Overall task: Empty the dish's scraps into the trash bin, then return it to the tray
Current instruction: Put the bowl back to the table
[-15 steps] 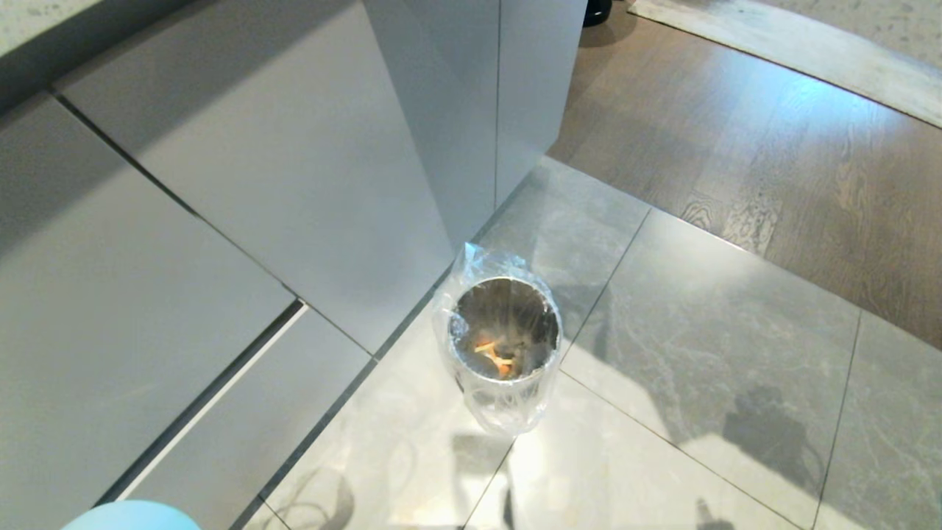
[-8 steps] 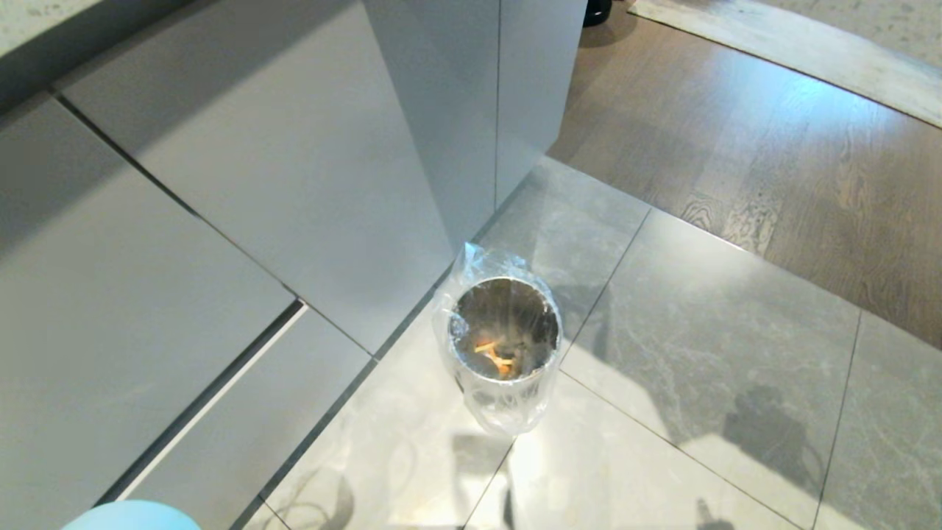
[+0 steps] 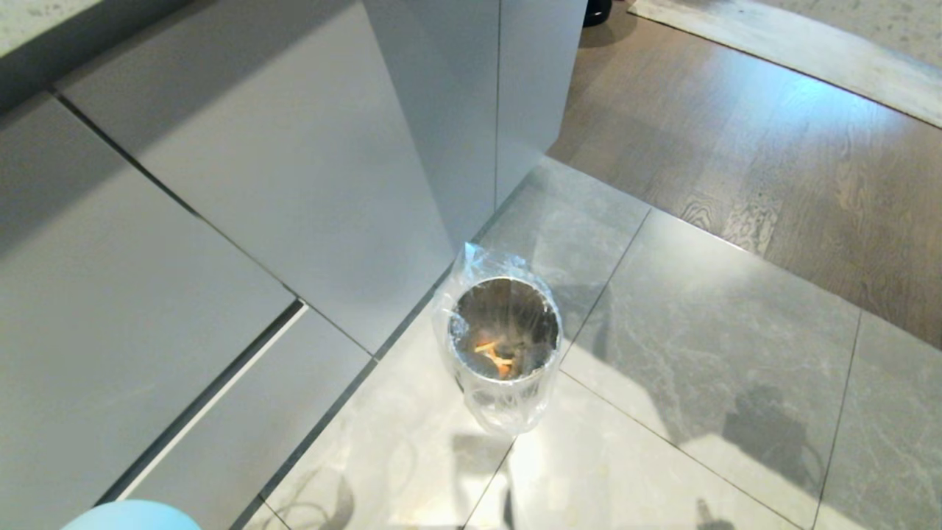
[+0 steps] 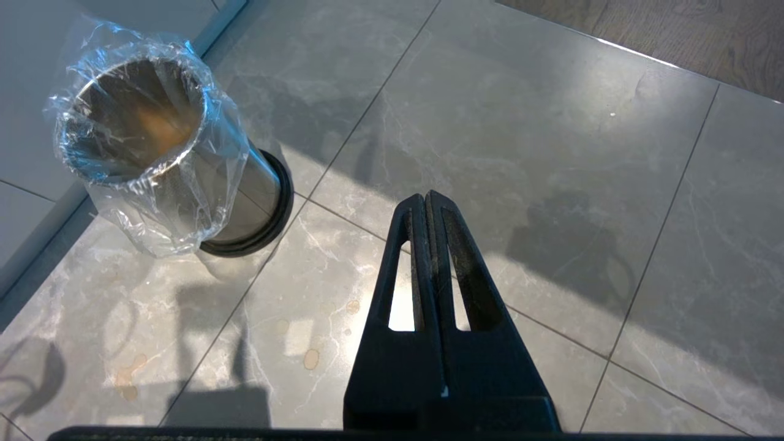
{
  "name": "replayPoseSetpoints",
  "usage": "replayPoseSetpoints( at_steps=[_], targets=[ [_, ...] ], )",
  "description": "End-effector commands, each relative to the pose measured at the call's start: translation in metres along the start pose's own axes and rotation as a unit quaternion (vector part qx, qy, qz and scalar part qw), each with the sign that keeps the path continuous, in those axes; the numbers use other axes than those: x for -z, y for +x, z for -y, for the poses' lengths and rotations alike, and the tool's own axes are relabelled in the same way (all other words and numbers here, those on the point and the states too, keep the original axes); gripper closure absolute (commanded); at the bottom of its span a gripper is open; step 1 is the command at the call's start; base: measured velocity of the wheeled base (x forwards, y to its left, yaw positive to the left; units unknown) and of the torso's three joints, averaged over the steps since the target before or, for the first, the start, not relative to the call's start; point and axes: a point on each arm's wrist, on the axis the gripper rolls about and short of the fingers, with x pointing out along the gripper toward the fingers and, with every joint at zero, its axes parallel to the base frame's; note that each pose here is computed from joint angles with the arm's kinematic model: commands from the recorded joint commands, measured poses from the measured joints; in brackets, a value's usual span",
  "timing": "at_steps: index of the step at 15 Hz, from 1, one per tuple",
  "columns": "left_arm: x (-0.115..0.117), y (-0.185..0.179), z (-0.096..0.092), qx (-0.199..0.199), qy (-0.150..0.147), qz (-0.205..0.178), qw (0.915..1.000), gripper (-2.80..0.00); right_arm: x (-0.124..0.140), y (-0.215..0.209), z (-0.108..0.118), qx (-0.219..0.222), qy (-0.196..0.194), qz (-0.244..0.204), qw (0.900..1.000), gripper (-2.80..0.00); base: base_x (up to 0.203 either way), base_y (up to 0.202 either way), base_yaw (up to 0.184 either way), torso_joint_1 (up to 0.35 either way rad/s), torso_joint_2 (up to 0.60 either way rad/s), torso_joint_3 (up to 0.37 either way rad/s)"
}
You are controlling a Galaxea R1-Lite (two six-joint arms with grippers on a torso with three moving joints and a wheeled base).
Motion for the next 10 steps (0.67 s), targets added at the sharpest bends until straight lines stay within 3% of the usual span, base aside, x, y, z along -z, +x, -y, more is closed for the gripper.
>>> replayPoseSetpoints(
  at_steps=[1, 10],
  targets=[
    [0.0000, 0.0001, 0.0000, -0.001, 0.000, 0.000, 1.0000, 0.00, -0.0001, 0.0000, 0.0000, 0.000, 0.000, 0.001, 1.000, 0.00, 0.000, 0.000, 0.000, 0.001, 0.00, 0.101],
    [0.0000, 0.0001, 0.0000, 0.000, 0.000, 0.000, 1.0000, 0.00, -0.0001, 0.0000, 0.0000, 0.000, 0.000, 0.001, 1.000, 0.00, 0.000, 0.000, 0.000, 0.001, 0.00, 0.187]
  ],
)
